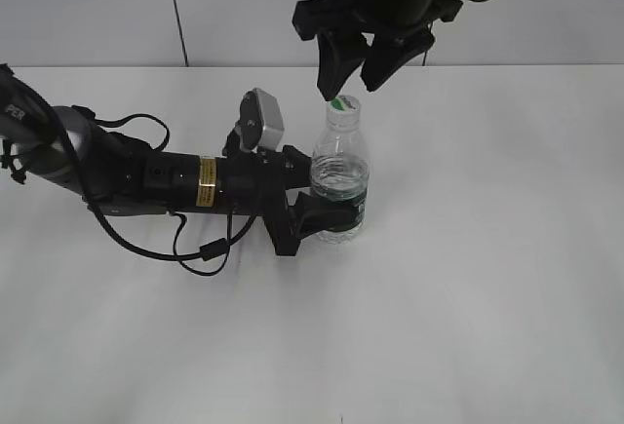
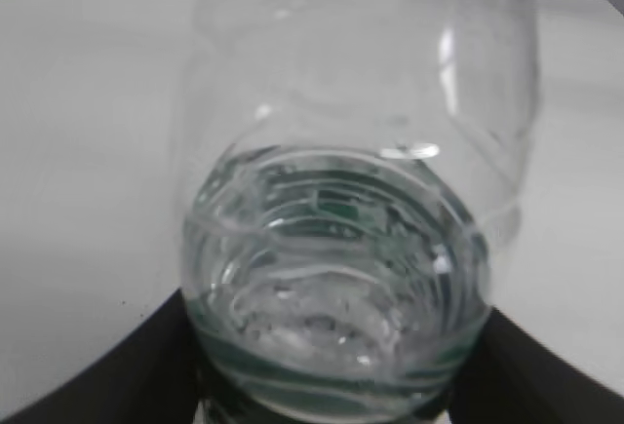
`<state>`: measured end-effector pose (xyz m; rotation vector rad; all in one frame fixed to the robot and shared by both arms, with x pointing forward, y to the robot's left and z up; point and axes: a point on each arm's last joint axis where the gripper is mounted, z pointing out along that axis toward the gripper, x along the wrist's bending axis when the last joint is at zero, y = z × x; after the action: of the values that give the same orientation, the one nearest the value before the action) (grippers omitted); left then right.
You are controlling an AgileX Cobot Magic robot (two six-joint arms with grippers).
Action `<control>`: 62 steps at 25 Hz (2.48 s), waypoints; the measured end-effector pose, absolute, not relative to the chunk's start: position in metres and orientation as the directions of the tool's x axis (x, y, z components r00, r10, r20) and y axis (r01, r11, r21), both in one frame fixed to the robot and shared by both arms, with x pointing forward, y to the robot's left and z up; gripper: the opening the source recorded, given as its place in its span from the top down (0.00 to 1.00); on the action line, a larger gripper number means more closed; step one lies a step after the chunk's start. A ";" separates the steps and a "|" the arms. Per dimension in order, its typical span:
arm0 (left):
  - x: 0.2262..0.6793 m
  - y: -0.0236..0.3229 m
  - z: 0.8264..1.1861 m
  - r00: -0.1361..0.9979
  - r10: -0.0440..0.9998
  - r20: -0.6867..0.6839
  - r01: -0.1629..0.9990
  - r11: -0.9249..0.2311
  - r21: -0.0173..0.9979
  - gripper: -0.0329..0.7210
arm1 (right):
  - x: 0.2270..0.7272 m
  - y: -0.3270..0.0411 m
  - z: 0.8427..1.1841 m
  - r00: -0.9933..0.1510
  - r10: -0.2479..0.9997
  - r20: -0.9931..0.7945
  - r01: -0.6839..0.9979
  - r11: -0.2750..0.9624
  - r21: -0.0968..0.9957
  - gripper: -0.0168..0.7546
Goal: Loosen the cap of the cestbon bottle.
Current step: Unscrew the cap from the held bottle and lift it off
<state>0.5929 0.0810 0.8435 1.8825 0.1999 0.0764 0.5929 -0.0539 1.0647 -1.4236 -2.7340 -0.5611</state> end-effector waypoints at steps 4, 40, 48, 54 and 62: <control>0.593 0.081 0.843 0.983 0.176 -0.047 0.100 -0.304 0.948 0.40 | 0.593 -0.050 1.061 -0.596 0.785 0.168 0.789 0.534 0.303 0.45; 0.593 0.081 0.843 0.983 0.176 -0.047 0.100 -0.305 0.947 0.40 | 0.597 -0.048 1.047 -0.951 0.307 -0.040 0.281 0.909 0.306 0.60; 0.593 0.081 0.843 0.983 0.176 -0.047 0.100 -0.305 0.947 0.40 | 0.597 -0.048 1.047 -0.988 0.105 -0.109 0.070 0.955 0.288 0.60; 0.593 0.081 0.843 0.983 0.177 -0.047 0.100 -0.305 0.947 0.40 | 0.598 -0.048 1.047 -0.988 0.097 -0.117 0.060 0.958 0.281 0.50; 0.593 0.081 0.843 0.983 0.177 -0.047 0.100 -0.305 0.947 0.40 | 0.597 -0.045 1.051 -0.974 0.216 -0.062 0.184 0.926 0.329 0.25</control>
<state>0.5929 0.0811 0.8433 1.8843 0.2006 0.0772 0.5965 -0.0451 1.0513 -0.3309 -3.1781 -0.5285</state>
